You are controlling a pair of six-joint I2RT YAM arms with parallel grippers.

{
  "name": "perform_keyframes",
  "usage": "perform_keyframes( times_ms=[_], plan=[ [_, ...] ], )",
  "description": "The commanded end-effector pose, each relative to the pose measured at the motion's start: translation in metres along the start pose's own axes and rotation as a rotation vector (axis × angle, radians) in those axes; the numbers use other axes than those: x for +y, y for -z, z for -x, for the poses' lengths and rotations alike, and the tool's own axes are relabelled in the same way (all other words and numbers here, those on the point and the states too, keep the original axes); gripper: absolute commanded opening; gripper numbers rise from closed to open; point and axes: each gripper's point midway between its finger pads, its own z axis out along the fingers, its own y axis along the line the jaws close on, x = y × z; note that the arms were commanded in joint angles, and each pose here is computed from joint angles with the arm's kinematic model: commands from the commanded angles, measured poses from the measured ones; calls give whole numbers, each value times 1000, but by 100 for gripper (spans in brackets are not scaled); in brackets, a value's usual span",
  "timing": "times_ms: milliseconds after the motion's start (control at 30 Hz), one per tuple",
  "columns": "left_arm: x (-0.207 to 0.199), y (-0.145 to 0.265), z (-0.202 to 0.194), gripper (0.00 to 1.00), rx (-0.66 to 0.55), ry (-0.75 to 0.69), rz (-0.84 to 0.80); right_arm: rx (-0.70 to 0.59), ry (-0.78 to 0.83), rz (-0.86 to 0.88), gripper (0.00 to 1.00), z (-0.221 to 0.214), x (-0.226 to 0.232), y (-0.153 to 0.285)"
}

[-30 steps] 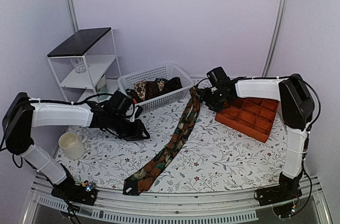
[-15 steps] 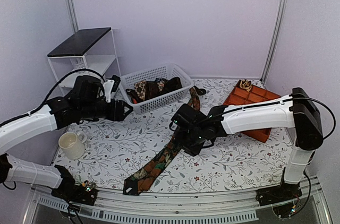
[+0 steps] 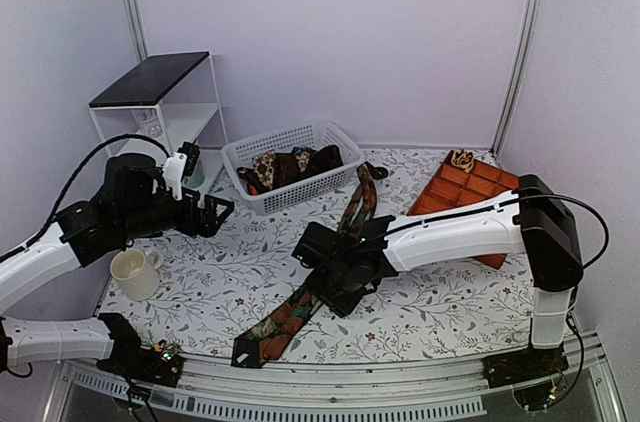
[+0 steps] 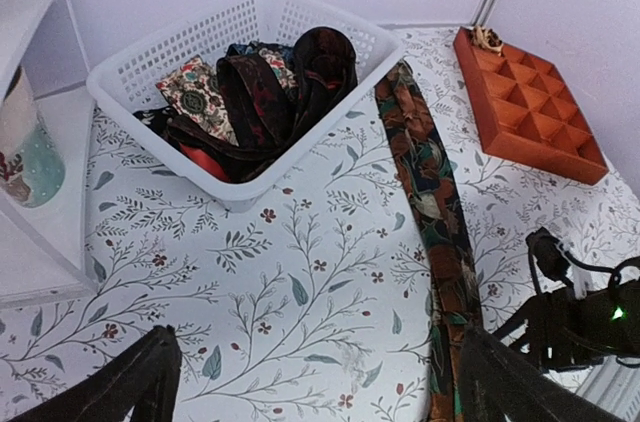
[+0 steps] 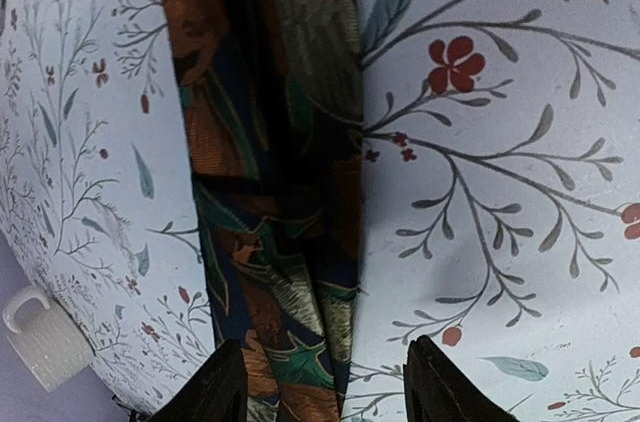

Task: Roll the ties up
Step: Move the tie to the center of the board.

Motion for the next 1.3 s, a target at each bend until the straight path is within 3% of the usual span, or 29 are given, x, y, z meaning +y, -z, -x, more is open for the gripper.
perform_keyframes(
  times_ms=[0, 467, 867, 1100, 1267],
  plan=[
    [7, 3, 1, 96, -23, -21, 34, -20, -52, -56, 55, -1, -12, -20],
    [8, -3, -5, 98, 0, -7, 40, -55, 1, -84, 44, 1, -11, -43],
    [28, -3, -9, 99, 16, 39, 160, -160, 144, -42, 0, 19, 6, -36],
    [22, -10, -16, 97, 57, 15, 123, -166, 381, 40, 0, 29, 6, 11],
    [1, -14, -19, 87, 62, 8, -1, 4, 496, -23, 0, 40, -50, 27]
  ],
)
